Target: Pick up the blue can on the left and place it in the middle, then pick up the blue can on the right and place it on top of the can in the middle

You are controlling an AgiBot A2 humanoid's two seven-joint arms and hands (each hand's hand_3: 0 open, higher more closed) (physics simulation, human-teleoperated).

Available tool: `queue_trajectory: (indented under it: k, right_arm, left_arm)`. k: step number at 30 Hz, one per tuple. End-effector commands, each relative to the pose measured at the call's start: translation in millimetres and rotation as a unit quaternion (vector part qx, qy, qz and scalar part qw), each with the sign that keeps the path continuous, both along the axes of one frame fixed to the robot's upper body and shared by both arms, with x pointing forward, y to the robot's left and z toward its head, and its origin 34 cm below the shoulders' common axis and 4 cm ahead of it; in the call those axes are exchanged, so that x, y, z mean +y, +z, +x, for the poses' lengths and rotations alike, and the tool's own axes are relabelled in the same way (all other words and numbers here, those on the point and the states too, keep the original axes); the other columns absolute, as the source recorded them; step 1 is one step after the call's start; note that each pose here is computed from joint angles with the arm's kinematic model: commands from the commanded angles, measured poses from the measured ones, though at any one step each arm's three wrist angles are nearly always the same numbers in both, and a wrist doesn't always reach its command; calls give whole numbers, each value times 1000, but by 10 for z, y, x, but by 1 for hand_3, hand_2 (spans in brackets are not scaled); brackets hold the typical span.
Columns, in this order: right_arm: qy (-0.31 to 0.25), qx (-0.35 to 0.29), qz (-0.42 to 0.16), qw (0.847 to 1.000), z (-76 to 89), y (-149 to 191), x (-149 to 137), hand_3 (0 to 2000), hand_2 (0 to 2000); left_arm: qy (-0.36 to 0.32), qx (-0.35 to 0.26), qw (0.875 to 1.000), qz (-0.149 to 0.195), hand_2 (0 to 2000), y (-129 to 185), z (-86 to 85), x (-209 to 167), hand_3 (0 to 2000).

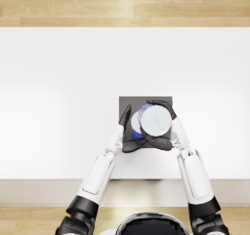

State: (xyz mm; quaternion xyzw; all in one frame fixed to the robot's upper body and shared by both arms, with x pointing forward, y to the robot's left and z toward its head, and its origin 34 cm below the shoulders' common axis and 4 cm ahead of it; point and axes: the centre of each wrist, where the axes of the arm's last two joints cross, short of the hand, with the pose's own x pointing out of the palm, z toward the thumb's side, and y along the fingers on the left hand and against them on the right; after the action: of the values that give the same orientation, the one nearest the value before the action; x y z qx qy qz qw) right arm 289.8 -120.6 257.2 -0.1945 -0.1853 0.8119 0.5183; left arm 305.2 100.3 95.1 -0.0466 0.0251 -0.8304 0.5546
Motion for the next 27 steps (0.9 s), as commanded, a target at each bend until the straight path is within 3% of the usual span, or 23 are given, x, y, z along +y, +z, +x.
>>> queue_trajectory:
  k: [1, 7, 10, 11, 12, 19, 23, 27]
  right_arm:
    - [33, -8, -6, 999, 64, 99, 236, 1520, 2000]
    - [36, 25, -14, 999, 187, -23, 325, 1520, 2000]
    - [20, 70, -23, 997, 243, -135, 334, 1520, 2000]
    - [49, 24, -249, 967, 268, -193, 285, 1520, 2000]
    - [9, 84, -80, 993, 271, -224, 312, 1520, 2000]
    - [-48, 112, -50, 991, 313, -252, 175, 1520, 2000]
    - [-56, 157, -66, 984, 364, -515, 201, 1520, 2000]
    - [-52, 158, -64, 984, 343, -525, 232, 1520, 2000]
  left_arm:
    - [43, -26, 998, -25, 0, 72, -225, 354, 0]
    - [161, 59, 985, -20, 0, -493, -684, 1029, 0]
    - [136, 0, 990, -40, 0, -543, -747, 999, 0]
    - [132, -4, 990, -44, 0, -572, -738, 999, 0]
    - [128, -14, 990, -50, 0, -572, -737, 999, 0]
    - [121, -42, 989, -70, 0, -611, -718, 998, 0]
    - [120, -48, 989, -74, 0, -610, -728, 978, 0]
    - [122, -45, 989, -74, 0, -630, -718, 977, 0]
